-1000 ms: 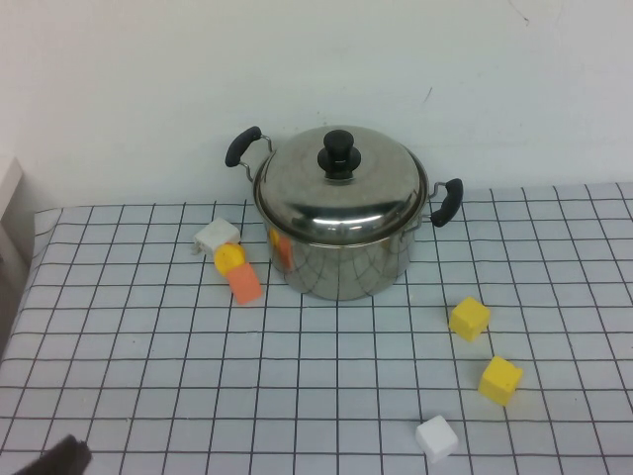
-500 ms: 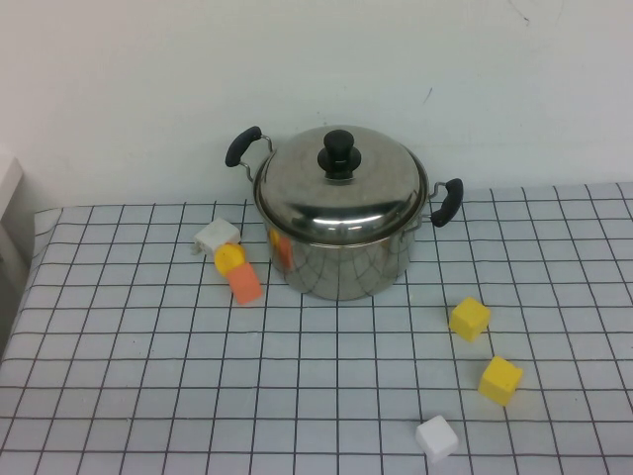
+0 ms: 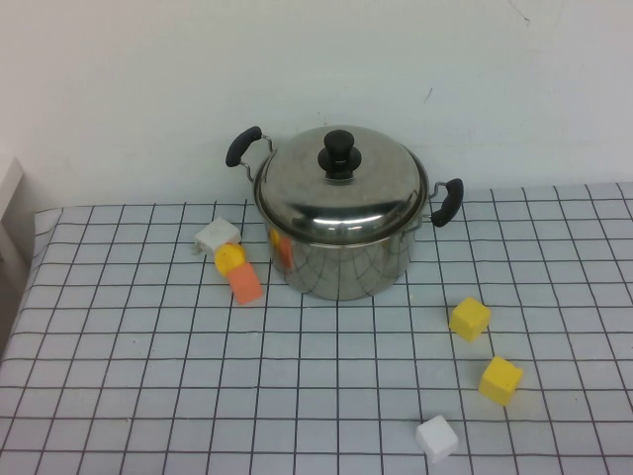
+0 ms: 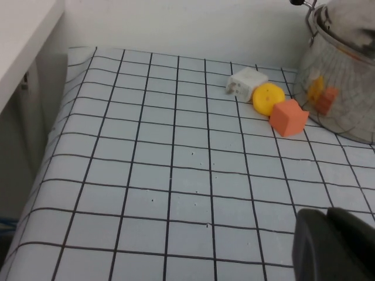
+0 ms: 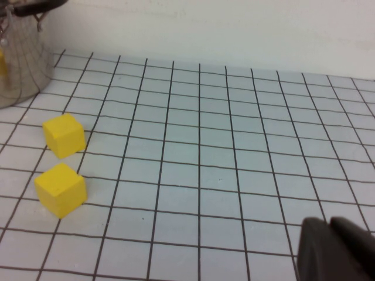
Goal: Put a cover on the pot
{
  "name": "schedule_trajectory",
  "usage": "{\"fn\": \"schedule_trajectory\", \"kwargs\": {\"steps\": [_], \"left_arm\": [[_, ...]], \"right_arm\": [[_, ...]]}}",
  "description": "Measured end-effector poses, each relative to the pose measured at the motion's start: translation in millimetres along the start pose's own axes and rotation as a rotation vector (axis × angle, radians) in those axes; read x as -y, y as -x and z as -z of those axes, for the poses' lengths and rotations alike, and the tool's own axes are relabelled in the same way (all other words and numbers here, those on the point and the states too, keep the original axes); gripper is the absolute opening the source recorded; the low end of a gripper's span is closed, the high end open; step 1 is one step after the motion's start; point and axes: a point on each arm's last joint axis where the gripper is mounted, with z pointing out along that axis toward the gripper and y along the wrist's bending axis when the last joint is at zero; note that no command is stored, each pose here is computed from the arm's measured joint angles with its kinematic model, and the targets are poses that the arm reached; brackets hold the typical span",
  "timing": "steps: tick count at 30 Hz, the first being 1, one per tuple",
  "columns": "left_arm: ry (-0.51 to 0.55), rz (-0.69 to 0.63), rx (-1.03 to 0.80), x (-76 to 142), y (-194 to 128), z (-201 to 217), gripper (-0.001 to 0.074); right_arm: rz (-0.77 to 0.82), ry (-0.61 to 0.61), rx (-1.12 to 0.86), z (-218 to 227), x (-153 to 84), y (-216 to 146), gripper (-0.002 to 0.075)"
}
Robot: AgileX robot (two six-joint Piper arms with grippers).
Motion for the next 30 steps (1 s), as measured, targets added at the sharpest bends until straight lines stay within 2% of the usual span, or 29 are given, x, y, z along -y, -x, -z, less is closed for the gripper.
{"fn": "schedule_trajectory", "kwargs": {"steps": [9,30], "left_arm": [[-0.014,-0.076,-0.001,1.8,-0.4,0.2,0.0],[-0.022,-0.084,0.0,2.5,-0.3,0.2,0.0]], "right_arm": [[0.0,0.0,0.0,0.0,0.0,0.0,0.0011],[0.0,0.0,0.0,0.0,0.0,0.0,0.0011]]}}
